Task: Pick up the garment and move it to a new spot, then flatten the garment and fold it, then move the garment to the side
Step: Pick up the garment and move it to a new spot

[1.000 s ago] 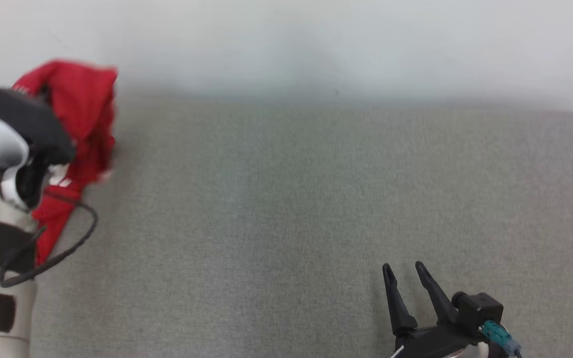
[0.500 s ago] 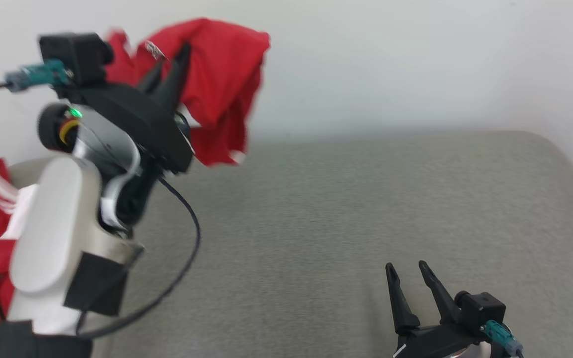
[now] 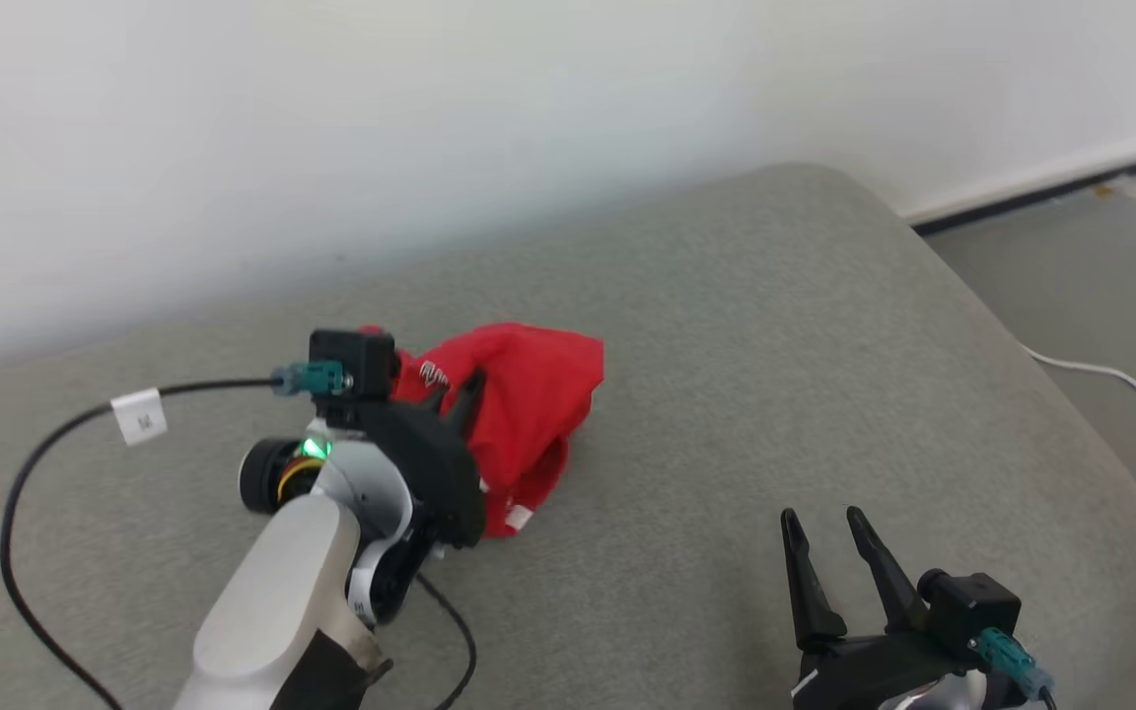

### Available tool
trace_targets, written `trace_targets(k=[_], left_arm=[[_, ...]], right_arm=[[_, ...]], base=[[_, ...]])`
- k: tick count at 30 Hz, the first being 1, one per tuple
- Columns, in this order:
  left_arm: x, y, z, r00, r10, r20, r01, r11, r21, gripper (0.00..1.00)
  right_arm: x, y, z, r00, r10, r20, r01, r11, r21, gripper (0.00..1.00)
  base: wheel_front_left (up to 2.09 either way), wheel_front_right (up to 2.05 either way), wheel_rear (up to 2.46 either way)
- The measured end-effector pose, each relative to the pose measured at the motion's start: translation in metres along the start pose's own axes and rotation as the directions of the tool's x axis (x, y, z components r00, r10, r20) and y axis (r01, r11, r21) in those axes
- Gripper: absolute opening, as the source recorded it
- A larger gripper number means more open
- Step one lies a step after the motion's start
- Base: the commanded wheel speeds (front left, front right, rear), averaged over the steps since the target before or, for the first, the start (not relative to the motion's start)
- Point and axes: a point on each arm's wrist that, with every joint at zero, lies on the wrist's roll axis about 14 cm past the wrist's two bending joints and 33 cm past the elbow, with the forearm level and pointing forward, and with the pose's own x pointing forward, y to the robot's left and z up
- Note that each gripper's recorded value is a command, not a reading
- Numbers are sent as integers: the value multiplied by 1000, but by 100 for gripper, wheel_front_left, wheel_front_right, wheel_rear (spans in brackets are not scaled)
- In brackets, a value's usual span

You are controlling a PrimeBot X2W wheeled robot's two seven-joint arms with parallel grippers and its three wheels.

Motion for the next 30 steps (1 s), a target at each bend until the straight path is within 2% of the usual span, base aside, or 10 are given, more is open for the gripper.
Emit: trace_targets(k=[2, 5, 9, 14, 20, 23, 27, 30], left_arm=[[9, 6, -24, 998, 20, -54, -21, 1000, -10, 100], [17, 15, -50, 994, 43, -98, -46, 998, -32, 100], [16, 26, -49, 997, 67, -30, -70, 991, -116, 100], [-6, 39, -25, 979, 119, 165, -87, 978, -188, 100], [-74, 81, -20, 893, 292, 343, -253, 955, -154, 100], [-113, 95, -24, 848, 369, 380, -347, 929, -129, 100], [-166, 104, -10, 749, 457, 480, -450, 882, -137, 100], [-197, 107, -22, 712, 511, 482, -521, 844, -125, 100]], right_arm=[[-2, -8, -1, 1000, -25, -3, 25, 1000, 3, 100], [-4, -17, -5, 998, -55, -20, 56, 998, 2, 100], [1, -19, -12, 997, -62, -41, 61, 998, -4, 100], [10, -10, -16, 998, -36, -51, 36, 999, -9, 100], [20, 8, -18, 998, 24, -53, -25, 1000, -18, 100], [26, 21, -18, 997, 60, -50, -61, 998, -20, 100], [31, 38, -16, 993, 114, -43, -116, 993, -33, 100], [31, 48, -16, 988, 147, -42, -149, 988, -49, 100]], base=[[0, 0, 0], [0, 0, 0], [0, 0, 0], [0, 0, 0], [0, 0, 0], [0, 0, 0], [0, 0, 0], [0, 0, 0]])
